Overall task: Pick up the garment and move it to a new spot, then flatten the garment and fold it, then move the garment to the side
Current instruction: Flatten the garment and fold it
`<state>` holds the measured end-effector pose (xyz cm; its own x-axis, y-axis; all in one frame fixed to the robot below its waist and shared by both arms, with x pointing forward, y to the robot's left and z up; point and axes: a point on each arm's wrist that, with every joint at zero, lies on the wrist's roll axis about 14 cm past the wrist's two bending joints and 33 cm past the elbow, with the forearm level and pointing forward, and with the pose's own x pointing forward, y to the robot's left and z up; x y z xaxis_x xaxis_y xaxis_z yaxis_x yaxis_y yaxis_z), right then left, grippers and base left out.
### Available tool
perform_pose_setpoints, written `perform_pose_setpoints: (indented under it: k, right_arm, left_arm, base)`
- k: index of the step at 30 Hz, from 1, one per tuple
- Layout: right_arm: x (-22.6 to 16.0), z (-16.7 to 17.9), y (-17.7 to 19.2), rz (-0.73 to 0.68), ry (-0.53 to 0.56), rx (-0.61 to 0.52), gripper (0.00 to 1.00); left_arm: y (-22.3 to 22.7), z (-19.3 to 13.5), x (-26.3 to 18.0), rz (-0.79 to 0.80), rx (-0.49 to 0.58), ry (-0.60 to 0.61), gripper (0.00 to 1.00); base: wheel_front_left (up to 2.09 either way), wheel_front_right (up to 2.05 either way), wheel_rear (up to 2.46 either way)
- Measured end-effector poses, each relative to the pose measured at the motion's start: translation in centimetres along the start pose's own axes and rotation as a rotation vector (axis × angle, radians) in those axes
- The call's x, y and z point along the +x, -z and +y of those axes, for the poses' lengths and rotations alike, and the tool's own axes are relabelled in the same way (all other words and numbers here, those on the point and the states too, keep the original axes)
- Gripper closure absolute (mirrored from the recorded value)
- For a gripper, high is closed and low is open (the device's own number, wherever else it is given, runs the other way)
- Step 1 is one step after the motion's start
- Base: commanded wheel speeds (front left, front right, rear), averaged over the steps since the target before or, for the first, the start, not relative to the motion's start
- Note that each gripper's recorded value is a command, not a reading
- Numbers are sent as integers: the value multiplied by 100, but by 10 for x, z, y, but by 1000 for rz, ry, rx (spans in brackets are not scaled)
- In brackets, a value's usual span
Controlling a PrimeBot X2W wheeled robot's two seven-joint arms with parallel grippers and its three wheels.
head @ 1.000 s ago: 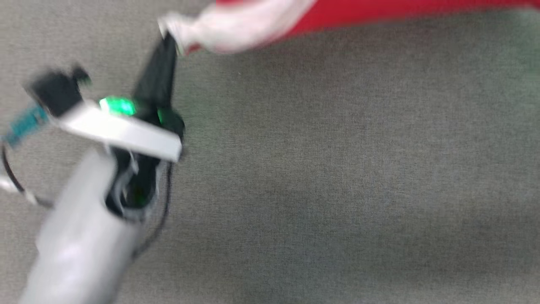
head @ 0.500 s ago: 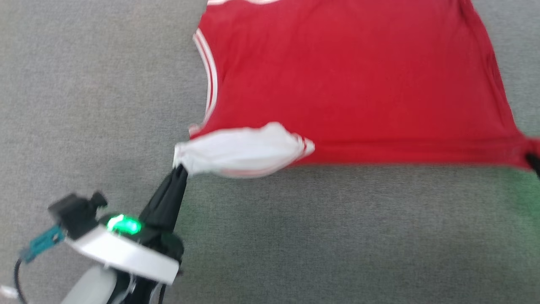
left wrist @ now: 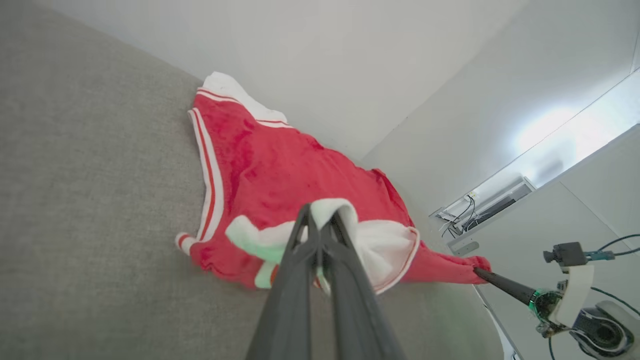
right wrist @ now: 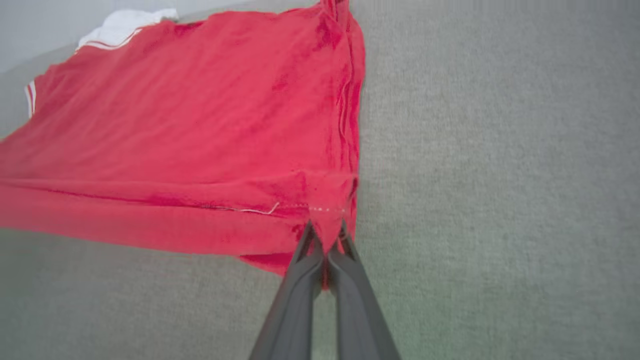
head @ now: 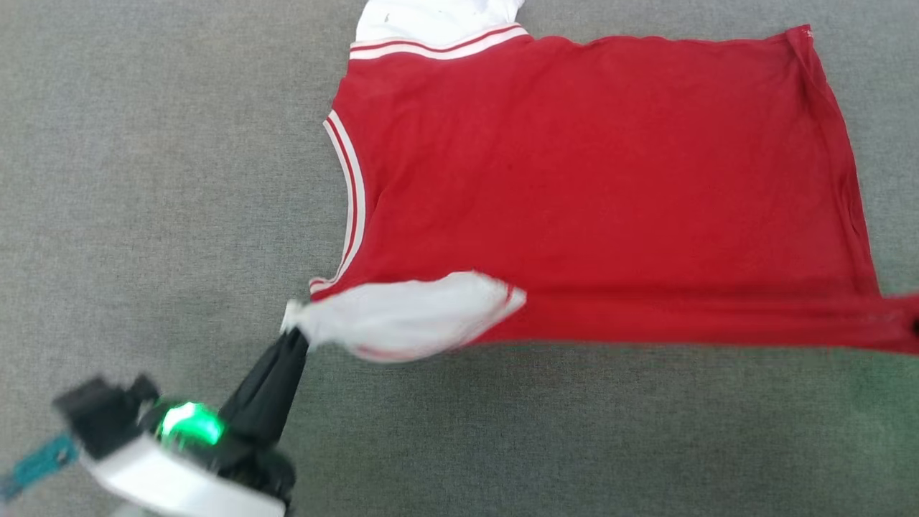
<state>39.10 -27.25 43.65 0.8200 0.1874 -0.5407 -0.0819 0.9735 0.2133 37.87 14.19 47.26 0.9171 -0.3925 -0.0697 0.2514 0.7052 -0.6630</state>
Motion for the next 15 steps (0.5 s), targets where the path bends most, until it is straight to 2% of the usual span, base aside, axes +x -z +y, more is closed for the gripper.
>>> perform_pose_setpoints:
  k: [1, 7, 15]
  right_arm:
    - [8, 6, -10, -26, -11, 15, 100]
    - [42, 10, -34, -51, -20, 0, 100]
    - [96, 1, -42, -22, -5, 3, 100]
  left_arm:
    - [-6, -7, 14, -17, 7, 39, 100]
    - [-23, -8, 58, -50, 17, 89, 100]
    - [-21, 19, 113, -9, 18, 59, 100]
  base:
    - [0, 0, 0]
    - [0, 0, 0]
    - [0, 0, 0]
